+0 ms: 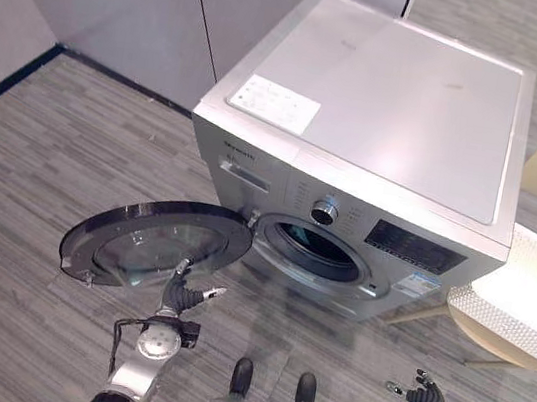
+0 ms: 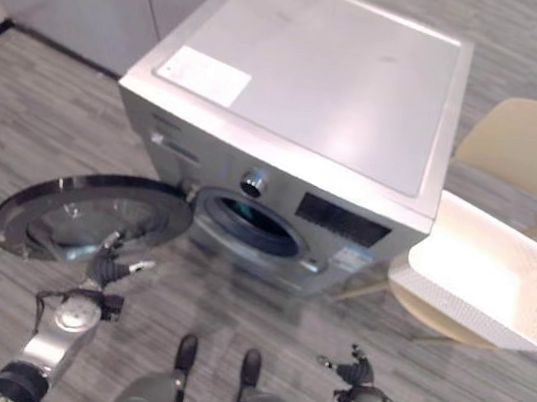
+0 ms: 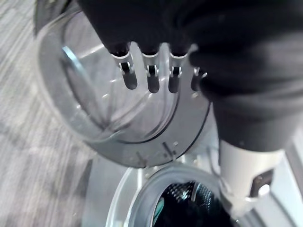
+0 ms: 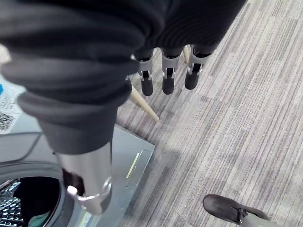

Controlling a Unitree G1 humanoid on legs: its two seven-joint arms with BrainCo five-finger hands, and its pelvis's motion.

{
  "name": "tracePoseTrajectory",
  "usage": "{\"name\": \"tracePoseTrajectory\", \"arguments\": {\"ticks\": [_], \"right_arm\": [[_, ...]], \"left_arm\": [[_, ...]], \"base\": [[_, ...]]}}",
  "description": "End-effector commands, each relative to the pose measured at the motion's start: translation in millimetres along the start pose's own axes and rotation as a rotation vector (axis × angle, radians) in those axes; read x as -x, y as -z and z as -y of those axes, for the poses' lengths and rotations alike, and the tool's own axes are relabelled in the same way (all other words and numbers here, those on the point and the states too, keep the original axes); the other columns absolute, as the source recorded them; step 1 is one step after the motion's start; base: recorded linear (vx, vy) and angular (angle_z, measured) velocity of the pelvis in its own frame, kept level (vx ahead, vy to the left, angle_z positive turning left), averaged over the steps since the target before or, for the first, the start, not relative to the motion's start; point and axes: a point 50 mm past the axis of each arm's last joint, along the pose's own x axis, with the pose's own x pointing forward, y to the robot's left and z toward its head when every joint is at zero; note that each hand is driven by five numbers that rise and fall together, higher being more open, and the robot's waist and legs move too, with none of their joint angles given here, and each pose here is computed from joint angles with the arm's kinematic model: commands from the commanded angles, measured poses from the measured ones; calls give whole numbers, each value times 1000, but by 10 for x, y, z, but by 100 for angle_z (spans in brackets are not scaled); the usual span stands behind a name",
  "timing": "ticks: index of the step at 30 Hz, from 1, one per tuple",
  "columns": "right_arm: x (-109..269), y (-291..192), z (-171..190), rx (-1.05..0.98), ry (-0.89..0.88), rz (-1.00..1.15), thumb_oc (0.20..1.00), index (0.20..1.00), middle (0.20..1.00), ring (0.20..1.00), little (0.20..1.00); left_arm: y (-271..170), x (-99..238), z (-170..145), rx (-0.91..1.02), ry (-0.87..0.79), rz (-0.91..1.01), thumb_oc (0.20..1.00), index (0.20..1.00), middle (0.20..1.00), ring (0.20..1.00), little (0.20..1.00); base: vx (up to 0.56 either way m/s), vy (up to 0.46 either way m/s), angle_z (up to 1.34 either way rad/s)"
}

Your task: Grab the laundry basket,head to the washer,open it,put in the laundry and shut it.

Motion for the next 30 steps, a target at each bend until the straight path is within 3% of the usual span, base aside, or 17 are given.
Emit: {"name": "tracePoseTrajectory", "arguments": {"ticks": [1,4,5,12,19,23,27,28,30], "right_arm": [[29,18,31,45,-12,30,1000,1000,1000,1000,1000],[41,-14,99,84,-29,62,1000,1000,1000,1000,1000],[41,-15,99,83,-29,62,1000,1000,1000,1000,1000],[15,-16,144,171,-65,39,1000,1000,1000,1000,1000],[-3,13,161,209,-76,8,1000,1000,1000,1000,1000],[-13,33,146,229,-80,-13,1000,1000,1000,1000,1000],[-27,-50,115,217,-74,14,1000,1000,1000,1000,1000],[-27,-50,115,217,-74,14,1000,1000,1000,1000,1000],[-27,-132,128,222,-66,50,1000,1000,1000,1000,1000]], "left_arm": [[-297,-105,-399,-168,-149,158,1000,1000,1000,1000,1000],[-586,-285,-773,-360,-226,219,1000,1000,1000,1000,1000],[-589,-288,-772,-360,-226,220,1000,1000,1000,1000,1000],[-441,-598,-1231,-706,-209,-71,1000,1000,1000,1000,1000],[-163,-549,-1377,-782,-160,-266,1000,1000,1000,1000,1000],[246,-388,-1190,-687,-96,-381,1000,1000,1000,1000,1000],[731,-94,-579,-392,-14,-446,1000,1000,1000,1000,1000],[731,-94,-579,-392,-14,-446,1000,1000,1000,1000,1000],[852,134,-141,-233,89,-416,1000,1000,1000,1000,1000]], "base": [[107,43,-2],[125,46,-3],[115,54,-3],[61,41,-6],[-16,20,-13],[18,3,-4],[12,-15,-10],[-17,-35,-4],[-49,-44,-2]]}}
